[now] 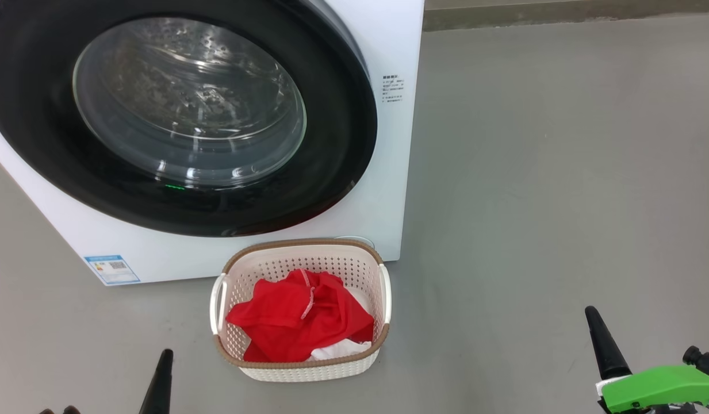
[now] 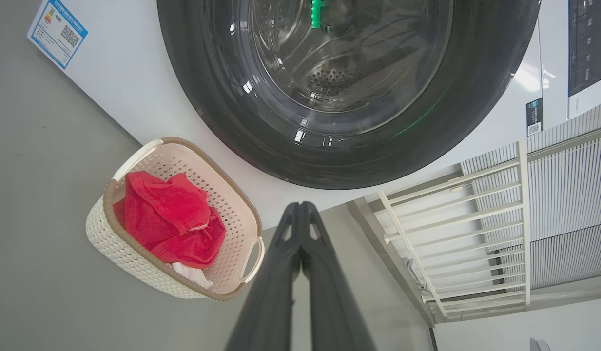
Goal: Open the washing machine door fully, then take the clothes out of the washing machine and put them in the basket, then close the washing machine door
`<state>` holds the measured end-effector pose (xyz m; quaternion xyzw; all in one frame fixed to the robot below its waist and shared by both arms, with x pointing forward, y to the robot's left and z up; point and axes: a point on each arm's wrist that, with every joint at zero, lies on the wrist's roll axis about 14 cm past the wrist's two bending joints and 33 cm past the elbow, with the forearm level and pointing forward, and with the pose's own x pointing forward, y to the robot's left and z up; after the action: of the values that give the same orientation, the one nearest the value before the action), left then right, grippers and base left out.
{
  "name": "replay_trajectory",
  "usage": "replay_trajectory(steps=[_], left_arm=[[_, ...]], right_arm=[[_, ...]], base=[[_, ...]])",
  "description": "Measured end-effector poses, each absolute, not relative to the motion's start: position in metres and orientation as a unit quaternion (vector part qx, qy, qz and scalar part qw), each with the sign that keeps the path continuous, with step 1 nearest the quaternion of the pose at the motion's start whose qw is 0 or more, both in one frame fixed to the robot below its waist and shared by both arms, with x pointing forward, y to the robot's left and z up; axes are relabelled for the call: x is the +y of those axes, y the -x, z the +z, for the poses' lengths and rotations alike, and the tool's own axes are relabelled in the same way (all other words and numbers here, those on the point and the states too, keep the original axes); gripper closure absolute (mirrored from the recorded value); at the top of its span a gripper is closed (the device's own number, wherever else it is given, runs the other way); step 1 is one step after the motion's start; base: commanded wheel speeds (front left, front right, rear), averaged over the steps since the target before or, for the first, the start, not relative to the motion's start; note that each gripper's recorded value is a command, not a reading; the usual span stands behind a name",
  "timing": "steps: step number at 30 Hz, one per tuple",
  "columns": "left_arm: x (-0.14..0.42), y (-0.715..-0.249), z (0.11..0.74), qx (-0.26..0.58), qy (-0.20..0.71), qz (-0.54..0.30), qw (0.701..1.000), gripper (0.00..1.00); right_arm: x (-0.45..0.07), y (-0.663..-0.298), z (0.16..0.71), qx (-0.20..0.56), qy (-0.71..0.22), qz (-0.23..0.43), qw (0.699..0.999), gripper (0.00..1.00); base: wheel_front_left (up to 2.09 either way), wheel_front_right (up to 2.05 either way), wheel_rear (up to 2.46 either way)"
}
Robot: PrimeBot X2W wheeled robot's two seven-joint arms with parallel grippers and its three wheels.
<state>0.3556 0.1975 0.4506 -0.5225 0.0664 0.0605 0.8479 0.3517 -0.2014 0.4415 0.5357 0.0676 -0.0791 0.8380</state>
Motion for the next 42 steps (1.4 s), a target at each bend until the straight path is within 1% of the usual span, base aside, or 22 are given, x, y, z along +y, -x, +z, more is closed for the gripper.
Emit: replay_trajectory(steps=[10,23,42], left_arm=[[0.195,-0.361,0.457,0.06,0.56,0.053,0.824,1.0],[0.193,-0.367,0.465,0.053,0.615,0.044,0.786,1.0],[0.189,-0.376,0.479,0.04,0.691,0.023,0.721,1.0]], right_arm=[[-0.203,-0.354,0.446,0.06,-0.574,-0.079,0.813,1.0],[-0.204,-0.36,0.455,0.049,-0.626,-0.069,0.775,1.0],[-0.202,-0.372,0.474,0.028,-0.698,-0.043,0.715,1.0]], base=[[0.0,0.0,0.0],[0.0,0.0,0.0],[0.0,0.0,0.0]])
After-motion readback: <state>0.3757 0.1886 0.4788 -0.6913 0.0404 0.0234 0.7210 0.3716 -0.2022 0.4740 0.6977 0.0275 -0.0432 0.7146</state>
